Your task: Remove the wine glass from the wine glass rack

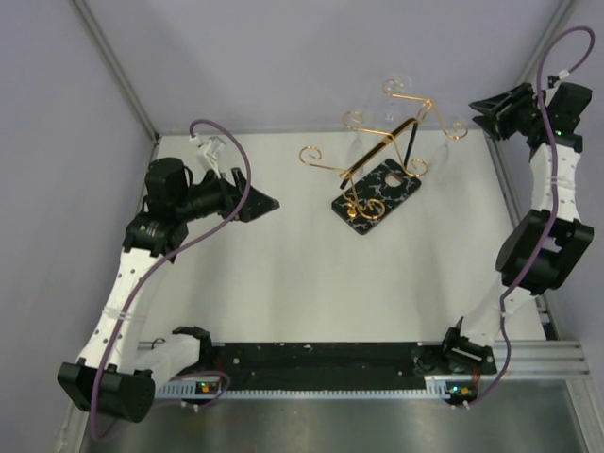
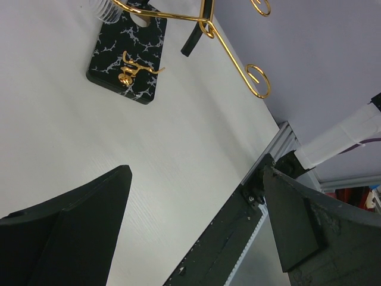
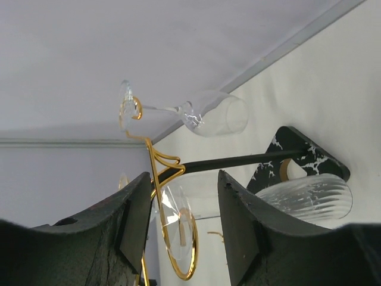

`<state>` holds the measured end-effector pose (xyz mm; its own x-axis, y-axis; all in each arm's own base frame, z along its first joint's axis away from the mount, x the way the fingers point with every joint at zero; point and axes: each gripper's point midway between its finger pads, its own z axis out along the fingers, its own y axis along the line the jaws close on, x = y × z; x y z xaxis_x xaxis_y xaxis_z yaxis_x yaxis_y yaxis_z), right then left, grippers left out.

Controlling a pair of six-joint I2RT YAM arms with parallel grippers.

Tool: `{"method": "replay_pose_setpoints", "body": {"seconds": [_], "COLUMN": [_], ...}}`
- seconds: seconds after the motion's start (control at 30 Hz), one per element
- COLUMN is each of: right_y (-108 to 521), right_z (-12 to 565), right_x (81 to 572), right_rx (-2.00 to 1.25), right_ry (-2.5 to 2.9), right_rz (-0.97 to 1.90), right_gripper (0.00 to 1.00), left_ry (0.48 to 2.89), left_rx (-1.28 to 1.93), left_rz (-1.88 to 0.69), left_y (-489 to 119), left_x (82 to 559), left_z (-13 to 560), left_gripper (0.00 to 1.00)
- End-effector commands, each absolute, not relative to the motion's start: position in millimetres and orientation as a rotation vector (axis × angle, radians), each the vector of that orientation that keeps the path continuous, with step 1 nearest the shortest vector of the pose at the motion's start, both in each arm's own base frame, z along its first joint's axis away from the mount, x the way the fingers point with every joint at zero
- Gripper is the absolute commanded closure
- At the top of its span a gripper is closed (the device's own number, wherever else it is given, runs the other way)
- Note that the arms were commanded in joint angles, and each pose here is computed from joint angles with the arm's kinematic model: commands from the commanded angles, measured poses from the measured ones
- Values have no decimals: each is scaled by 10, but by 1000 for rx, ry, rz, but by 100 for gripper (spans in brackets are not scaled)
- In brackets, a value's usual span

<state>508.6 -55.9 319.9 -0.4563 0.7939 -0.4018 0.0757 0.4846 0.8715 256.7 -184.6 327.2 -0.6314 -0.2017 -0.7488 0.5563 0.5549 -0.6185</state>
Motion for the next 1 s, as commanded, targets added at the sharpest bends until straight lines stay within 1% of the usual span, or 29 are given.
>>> {"method": "replay_pose_setpoints", "body": {"seconds": [0.0, 0.37, 0.43, 0.7, 0.87, 0.97], "right_y": [-507, -306, -280, -176, -170, -133], "right_z": [3486, 3484, 3439, 3255, 3221, 3261], "right_x": [5153, 5154, 5143, 5137, 5119, 5078], "right_rx": [570, 461, 461, 462, 461, 443], "right_ry": [1801, 1769, 1777, 1812, 1820, 1821], "right_rz": [1140, 1394, 1408, 1419, 1417, 1422], "right_gripper": [52, 54, 56, 57, 57, 59], "left_ry": [1930, 1942, 1942, 1938, 1940, 1939], "left_rx": [325, 318, 319, 321, 321, 319], "left_rz": [-1149, -1146, -1148, -1140, -1136, -1132], "left_y": [-1860, -1858, -1859, -1848, -1842, -1839], "left_x": [2550, 2567, 2561, 2539, 2529, 2534], "left_z": [3298, 3262, 3261, 3273, 3267, 3268], "left_gripper": [3, 3, 3, 3, 3, 3]}}
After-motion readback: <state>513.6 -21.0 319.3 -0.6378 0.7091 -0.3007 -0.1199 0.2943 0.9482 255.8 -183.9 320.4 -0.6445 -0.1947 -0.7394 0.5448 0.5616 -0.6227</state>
